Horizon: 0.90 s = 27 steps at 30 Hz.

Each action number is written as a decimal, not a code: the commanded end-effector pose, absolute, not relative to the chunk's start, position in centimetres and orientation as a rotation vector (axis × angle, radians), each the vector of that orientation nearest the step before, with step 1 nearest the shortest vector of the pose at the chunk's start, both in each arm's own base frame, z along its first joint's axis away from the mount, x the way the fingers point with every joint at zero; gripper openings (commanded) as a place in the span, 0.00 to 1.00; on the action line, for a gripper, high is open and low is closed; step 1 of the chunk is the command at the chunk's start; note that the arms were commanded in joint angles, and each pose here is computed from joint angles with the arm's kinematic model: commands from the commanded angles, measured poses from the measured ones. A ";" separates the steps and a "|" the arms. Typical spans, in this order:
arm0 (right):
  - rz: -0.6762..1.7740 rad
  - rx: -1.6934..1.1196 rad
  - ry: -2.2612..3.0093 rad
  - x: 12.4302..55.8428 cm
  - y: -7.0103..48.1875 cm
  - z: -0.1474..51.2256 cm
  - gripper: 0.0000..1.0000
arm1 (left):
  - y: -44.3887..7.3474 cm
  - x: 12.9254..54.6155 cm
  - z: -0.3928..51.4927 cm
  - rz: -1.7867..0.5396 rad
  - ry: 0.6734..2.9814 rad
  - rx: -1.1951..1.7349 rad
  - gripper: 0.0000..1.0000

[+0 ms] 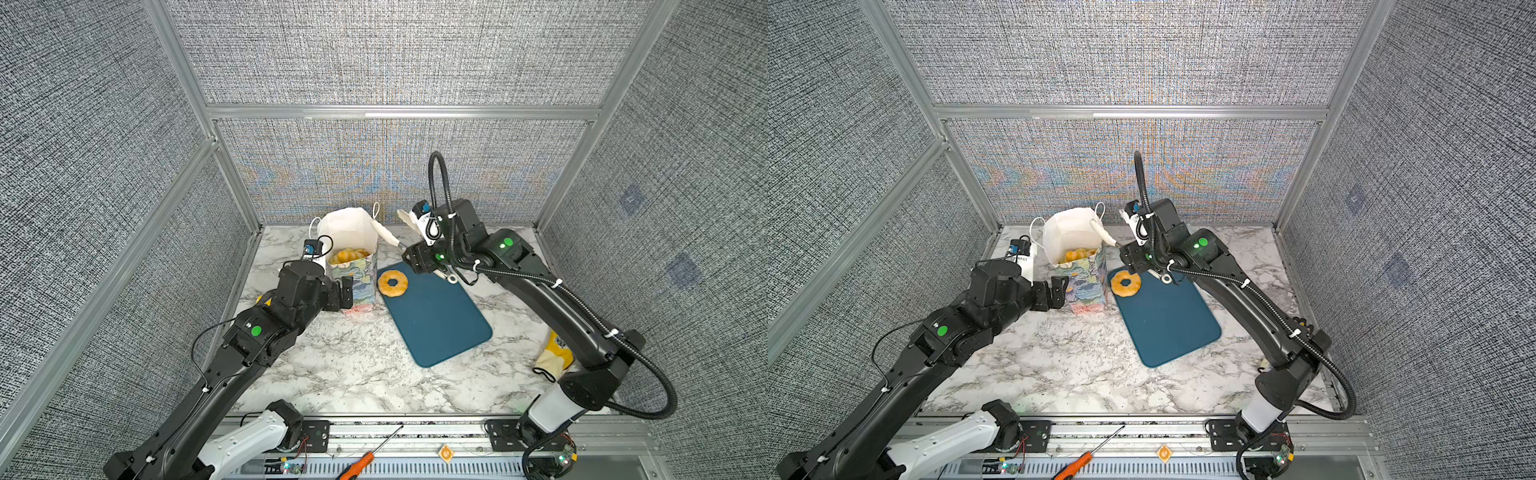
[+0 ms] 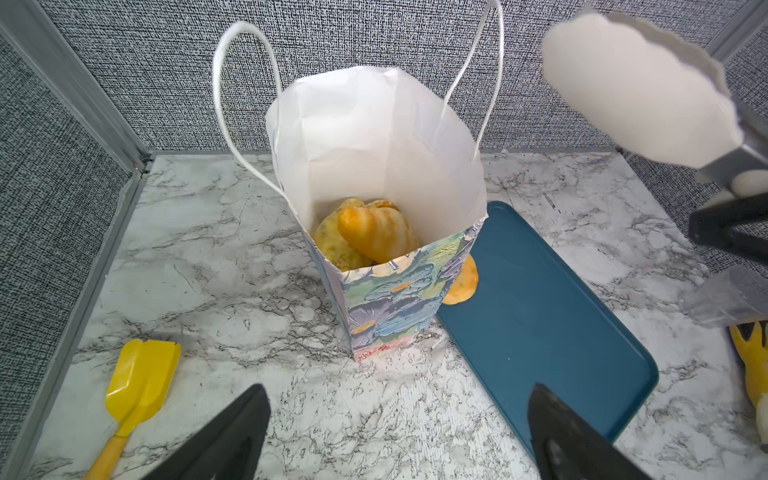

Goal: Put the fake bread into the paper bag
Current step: 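Move the empty tongs back over the tray with the right gripper, then lower the open tongs around the ring donut with the right gripper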

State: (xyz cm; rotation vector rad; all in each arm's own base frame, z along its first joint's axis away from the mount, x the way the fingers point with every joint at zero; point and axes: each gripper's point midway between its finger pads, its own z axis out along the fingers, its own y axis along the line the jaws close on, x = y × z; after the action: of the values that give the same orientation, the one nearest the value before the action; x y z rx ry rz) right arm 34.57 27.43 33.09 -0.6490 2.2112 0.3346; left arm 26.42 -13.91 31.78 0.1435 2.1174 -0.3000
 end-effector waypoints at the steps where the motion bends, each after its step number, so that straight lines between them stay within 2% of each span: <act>1: 0.304 -0.579 2.205 35.3 25.8 32.9 0.77 | -14.6 26.7 32.4 -0.358 2.086 0.125 0.97; 12: 0.224 -0.472 2.389 36.5 21.4 25.6 0.77 | -16.1 26.5 30.0 -0.438 2.128 0.117 0.96; 27: 0.137 -0.502 2.638 38.8 22.0 15.7 0.76 | -18.2 25.5 26.8 -0.486 2.185 0.122 0.95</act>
State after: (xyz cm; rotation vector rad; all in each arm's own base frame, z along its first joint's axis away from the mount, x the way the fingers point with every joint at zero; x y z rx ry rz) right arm 38.41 21.70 16.46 -0.5039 2.6162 0.1337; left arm 25.19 -17.75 26.45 0.1417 2.2095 -0.4620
